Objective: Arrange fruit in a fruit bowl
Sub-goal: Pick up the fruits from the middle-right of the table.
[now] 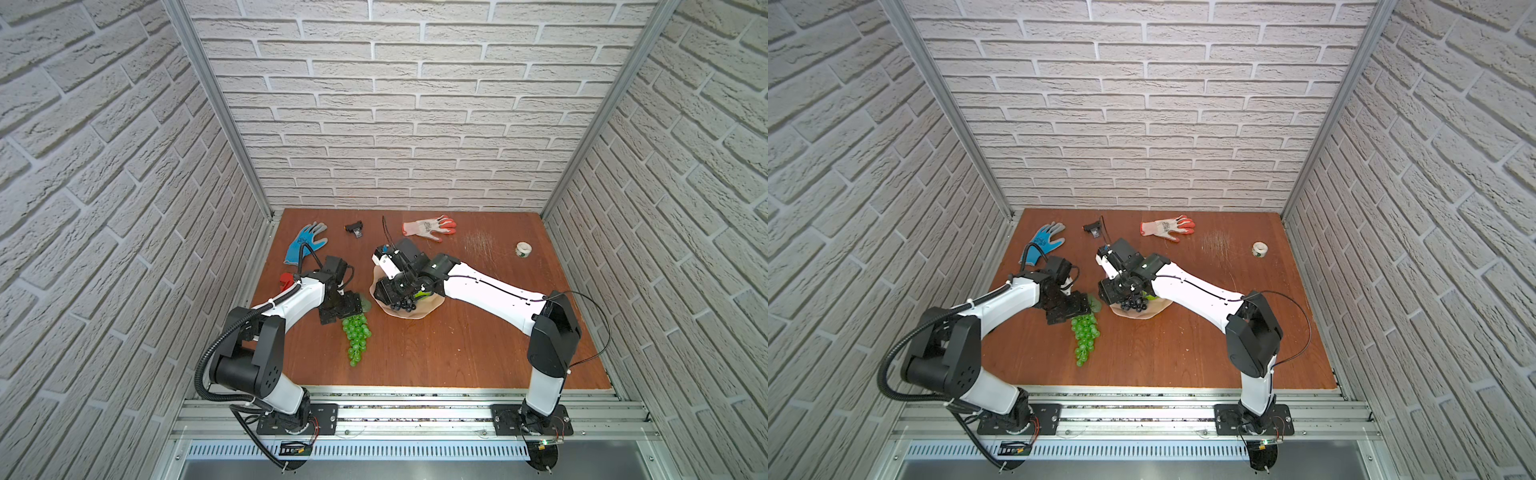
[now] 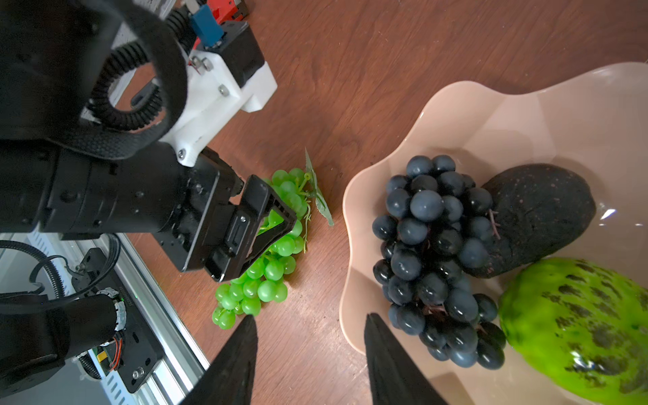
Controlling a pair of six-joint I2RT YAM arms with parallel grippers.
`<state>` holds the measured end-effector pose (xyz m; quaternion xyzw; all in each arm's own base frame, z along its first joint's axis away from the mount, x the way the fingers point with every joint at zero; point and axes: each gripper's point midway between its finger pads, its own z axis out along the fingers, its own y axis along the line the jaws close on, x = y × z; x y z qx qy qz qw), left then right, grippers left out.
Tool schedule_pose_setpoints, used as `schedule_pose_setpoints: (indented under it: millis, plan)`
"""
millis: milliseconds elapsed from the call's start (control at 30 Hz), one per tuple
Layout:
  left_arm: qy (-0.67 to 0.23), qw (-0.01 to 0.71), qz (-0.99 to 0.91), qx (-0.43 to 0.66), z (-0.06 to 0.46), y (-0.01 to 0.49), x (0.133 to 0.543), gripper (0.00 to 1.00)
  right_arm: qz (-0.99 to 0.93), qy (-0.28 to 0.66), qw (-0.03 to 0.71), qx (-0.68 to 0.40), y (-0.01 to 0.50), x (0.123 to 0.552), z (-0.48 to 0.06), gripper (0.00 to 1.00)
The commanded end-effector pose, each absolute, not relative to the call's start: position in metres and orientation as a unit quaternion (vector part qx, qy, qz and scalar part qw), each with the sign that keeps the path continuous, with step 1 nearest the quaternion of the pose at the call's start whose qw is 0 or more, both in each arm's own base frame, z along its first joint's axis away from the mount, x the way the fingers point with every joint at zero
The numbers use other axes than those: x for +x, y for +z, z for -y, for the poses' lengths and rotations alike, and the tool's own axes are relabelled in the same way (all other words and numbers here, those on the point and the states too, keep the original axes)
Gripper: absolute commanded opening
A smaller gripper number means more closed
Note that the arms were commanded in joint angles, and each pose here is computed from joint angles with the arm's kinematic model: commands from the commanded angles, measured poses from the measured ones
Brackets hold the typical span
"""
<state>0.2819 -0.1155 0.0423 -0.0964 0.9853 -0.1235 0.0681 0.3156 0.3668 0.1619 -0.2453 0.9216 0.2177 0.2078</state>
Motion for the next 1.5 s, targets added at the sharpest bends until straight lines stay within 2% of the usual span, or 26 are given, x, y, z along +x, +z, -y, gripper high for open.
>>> schedule_pose_setpoints:
  millis: [0, 267, 433, 900, 1067, 1167, 1300, 1467]
  plan:
    - [-0.148, 0.087, -0.981, -0.094, 0.127, 0.043, 0.297, 0.84, -0.916, 0.225, 0.225, -0.243, 0.172, 0.317, -0.367, 0.52]
    - [-0.146, 0.088, -0.983, -0.069, 0.120, 0.046, 0.311, 0.83, -0.917, 0.224, 0.221, -0.244, 0.168, 0.317, -0.367, 0.51]
    - [-0.175, 0.067, -0.981, -0.053, 0.128, 0.042, 0.318, 0.75, -0.918, 0.222, 0.220, -0.244, 0.167, 0.317, -0.367, 0.51]
    - [-0.202, 0.012, -0.979, -0.038, 0.138, 0.033, 0.304, 0.59, -0.919, 0.211, 0.223, -0.248, 0.163, 0.320, -0.365, 0.51]
    - [-0.199, 0.000, -0.980, -0.031, 0.136, 0.035, 0.296, 0.61, -0.919, 0.210, 0.221, -0.249, 0.161, 0.320, -0.366, 0.51]
    - [-0.191, -0.011, -0.981, -0.027, 0.134, 0.033, 0.294, 0.68, -0.921, 0.209, 0.218, -0.248, 0.157, 0.320, -0.366, 0.51]
    - [-0.190, -0.017, -0.981, -0.023, 0.135, 0.032, 0.294, 0.66, -0.922, 0.207, 0.213, -0.249, 0.153, 0.318, -0.365, 0.51]
    - [-0.184, -0.026, -0.982, -0.021, 0.134, 0.027, 0.290, 0.53, -0.923, 0.204, 0.211, -0.248, 0.149, 0.319, -0.364, 0.51]
